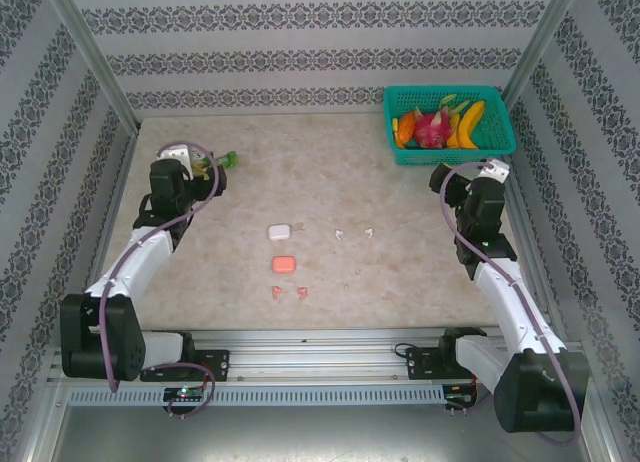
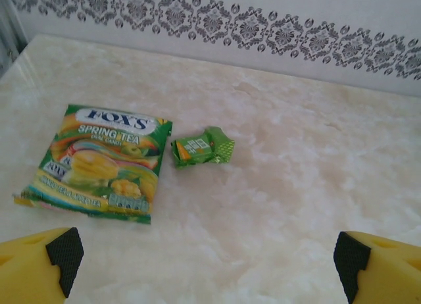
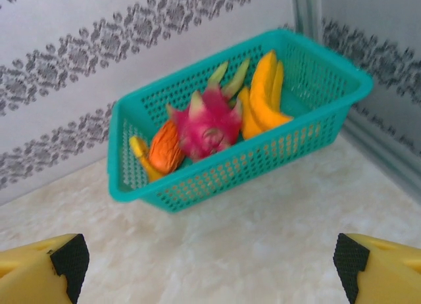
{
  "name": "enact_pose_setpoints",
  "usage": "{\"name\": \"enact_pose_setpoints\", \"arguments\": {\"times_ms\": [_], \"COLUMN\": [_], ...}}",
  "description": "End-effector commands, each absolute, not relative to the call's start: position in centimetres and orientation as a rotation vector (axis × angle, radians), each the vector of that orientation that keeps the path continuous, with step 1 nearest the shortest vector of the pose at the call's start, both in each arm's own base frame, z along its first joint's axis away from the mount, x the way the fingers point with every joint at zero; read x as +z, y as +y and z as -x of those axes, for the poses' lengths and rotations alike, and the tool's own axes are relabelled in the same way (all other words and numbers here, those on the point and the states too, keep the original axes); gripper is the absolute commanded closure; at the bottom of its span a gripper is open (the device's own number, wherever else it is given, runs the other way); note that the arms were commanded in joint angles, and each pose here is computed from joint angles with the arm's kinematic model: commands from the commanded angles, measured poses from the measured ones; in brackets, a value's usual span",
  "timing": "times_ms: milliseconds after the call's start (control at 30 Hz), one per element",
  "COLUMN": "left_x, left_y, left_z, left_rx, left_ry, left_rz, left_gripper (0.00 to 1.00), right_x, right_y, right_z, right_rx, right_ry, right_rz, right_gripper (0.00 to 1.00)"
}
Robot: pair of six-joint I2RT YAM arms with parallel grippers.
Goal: Insert the wireless bluetooth earbuds into the charging case
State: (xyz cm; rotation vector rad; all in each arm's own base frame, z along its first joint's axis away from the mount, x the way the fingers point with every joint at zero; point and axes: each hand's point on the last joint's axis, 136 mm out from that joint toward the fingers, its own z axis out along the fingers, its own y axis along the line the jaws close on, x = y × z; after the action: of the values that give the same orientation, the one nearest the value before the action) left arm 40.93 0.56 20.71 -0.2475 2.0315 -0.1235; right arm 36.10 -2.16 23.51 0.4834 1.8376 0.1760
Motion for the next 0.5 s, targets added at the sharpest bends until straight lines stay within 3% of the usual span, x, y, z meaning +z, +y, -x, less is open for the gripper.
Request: {"name": "enact_pose_setpoints", "arguments": {"times_ms": [0,467], "left_x": [19.0,16.1], "left_y": [0.4,-1.8], "left_z": [-38.0,-34.5], "left_rx": [-0.244,-0.501], "left_ry": [2.204,2.283], "left_rz": [0.495,0.862], "left_gripper": [0.00,0.00], "right_x": [20.2,12.8], "right_y": [1.8,17.5], "right_z": [-34.3,-27.4], "right_rx": [0.386,0.416], "right_ry": [2.079,2.649], "right_rz": [-0.460,-0.169], "right_gripper": [0.02,0.15]}}
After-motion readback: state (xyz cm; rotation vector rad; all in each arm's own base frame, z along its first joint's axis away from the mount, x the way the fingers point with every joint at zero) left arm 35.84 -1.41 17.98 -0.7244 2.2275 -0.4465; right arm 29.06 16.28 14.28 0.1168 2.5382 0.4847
